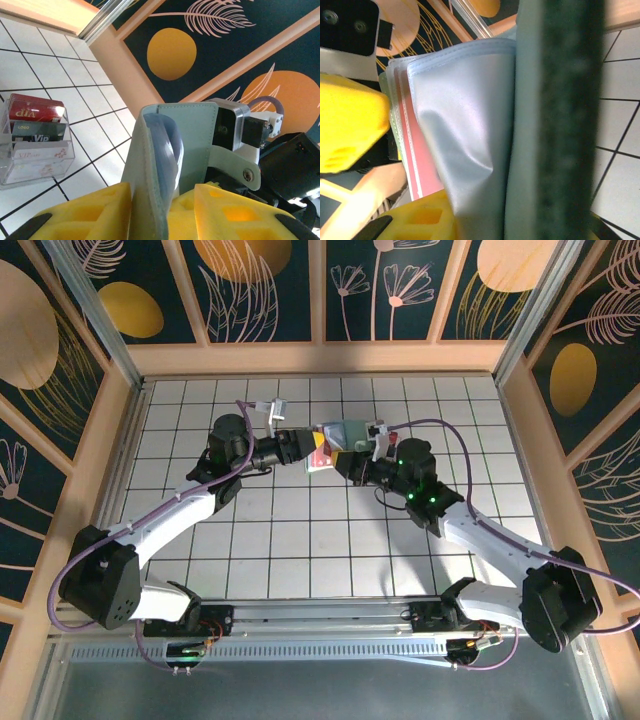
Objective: Take the credit cards out of the card holder
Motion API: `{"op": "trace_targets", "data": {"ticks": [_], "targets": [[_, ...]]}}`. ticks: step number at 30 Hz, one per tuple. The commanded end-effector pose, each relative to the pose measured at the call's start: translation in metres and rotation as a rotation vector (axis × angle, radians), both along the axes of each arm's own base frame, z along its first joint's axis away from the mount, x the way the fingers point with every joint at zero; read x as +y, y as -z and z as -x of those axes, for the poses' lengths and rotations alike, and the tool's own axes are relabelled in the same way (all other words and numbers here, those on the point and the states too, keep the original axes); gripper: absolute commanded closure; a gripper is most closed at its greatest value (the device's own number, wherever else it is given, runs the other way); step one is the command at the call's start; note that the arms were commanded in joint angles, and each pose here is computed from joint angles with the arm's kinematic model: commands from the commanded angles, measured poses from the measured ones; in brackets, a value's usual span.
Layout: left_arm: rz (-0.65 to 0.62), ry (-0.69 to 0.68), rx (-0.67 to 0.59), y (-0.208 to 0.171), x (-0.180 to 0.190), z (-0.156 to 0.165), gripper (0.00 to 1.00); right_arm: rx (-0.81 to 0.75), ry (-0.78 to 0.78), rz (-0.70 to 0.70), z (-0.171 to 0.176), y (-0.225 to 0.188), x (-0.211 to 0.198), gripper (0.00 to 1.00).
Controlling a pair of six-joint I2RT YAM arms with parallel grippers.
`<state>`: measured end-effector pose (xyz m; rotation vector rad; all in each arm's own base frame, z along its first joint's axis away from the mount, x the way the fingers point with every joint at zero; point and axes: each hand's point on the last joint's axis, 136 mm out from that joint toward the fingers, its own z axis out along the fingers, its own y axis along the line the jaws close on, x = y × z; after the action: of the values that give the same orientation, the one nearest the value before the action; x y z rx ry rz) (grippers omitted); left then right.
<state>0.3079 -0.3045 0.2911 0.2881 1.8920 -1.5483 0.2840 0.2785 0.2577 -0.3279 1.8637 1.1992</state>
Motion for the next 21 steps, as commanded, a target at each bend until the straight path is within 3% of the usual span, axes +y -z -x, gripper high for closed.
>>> {"op": "trace_targets", "data": {"ticks": [1,4,10,13,21], "targets": [[-0.009,0.068,-0.051,-0.002,-0.004,0.015,0.67,-0.075,-0.003,-0.118,0.001,-0.036,-0.004,0.74],[-0.033,0.071,-0.062,0.003,-0.003,0.015,0.73,-0.08,-0.013,-0.141,0.001,-0.04,-0.004,0.74],[-0.056,0.061,-0.091,0.003,-0.003,0.012,1.0,-0.076,-0.007,-0.136,-0.001,-0.041,-0.004,0.67],[-0.1,0.011,-0.12,0.0,0.002,0.005,1.0,-0.072,0.051,-0.104,-0.005,-0.039,-0.013,0.5],[-0.185,-0.026,-0.166,-0.004,0.01,0.003,1.0,-0.073,0.136,-0.093,-0.003,-0.051,-0.038,0.18]]}}
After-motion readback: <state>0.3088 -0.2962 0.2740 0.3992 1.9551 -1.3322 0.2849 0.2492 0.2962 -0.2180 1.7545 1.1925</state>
